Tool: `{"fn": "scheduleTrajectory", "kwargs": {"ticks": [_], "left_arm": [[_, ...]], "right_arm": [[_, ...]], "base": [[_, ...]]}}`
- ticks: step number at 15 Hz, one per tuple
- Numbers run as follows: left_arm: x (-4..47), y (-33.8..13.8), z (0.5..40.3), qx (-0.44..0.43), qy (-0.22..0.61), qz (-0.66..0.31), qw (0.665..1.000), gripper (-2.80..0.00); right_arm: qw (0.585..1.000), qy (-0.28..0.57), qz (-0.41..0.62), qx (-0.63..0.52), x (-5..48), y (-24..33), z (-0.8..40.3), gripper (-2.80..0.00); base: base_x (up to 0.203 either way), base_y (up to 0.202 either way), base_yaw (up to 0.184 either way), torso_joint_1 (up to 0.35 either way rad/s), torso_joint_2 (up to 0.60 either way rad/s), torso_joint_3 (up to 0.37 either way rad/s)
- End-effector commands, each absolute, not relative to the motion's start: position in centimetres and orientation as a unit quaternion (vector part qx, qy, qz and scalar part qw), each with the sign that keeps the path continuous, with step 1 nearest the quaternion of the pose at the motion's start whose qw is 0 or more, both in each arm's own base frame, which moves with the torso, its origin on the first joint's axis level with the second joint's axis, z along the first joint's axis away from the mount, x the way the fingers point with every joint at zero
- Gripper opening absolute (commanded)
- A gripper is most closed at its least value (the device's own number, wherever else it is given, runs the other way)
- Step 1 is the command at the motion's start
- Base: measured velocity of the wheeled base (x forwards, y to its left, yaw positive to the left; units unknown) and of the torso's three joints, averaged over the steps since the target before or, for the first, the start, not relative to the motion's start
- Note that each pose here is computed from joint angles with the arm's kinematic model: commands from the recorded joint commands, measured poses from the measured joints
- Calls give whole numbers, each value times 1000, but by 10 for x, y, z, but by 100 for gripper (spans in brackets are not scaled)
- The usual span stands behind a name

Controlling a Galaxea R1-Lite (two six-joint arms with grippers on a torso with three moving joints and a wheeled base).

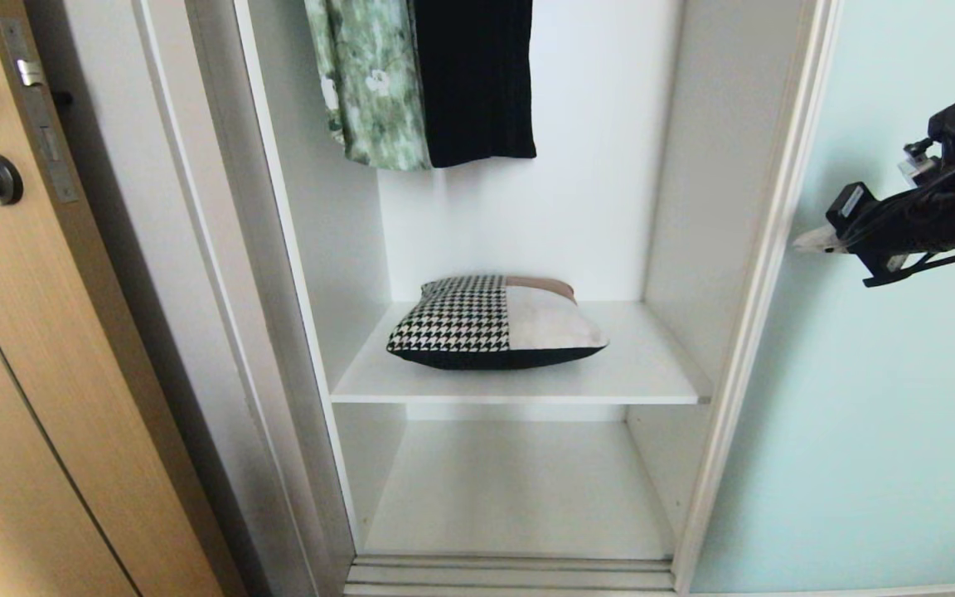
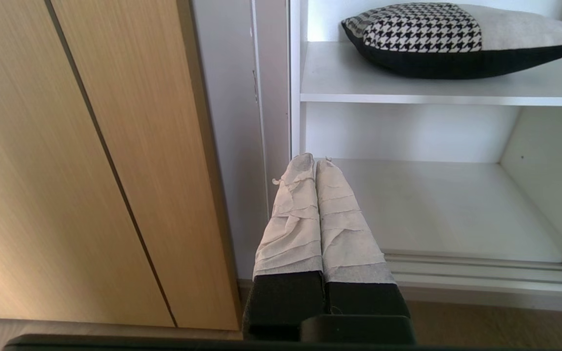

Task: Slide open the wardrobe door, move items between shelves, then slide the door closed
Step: Close the door

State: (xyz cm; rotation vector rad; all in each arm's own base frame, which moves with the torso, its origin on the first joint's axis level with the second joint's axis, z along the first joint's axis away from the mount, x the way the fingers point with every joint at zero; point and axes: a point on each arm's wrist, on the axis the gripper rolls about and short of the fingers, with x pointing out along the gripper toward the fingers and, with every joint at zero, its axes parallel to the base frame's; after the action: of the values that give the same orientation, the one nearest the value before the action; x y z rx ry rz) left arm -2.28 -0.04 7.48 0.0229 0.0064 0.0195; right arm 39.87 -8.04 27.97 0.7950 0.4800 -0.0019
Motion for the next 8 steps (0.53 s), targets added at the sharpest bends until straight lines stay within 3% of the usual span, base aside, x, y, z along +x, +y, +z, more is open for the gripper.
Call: {"fn": "scheduleTrajectory", "kwargs": {"ticks": [1, 8], "left_arm": [[-23, 0, 74, 11, 4, 10, 1000, -280], [-23, 0, 74, 11, 5, 10, 1000, -280]], "right_arm": [[892, 236, -1, 385, 404, -81, 273, -280], [894, 237, 8, 381, 416, -71, 264, -280]], "base": [[0, 0, 0, 0, 0, 0], [0, 0, 0, 0, 0, 0]]}}
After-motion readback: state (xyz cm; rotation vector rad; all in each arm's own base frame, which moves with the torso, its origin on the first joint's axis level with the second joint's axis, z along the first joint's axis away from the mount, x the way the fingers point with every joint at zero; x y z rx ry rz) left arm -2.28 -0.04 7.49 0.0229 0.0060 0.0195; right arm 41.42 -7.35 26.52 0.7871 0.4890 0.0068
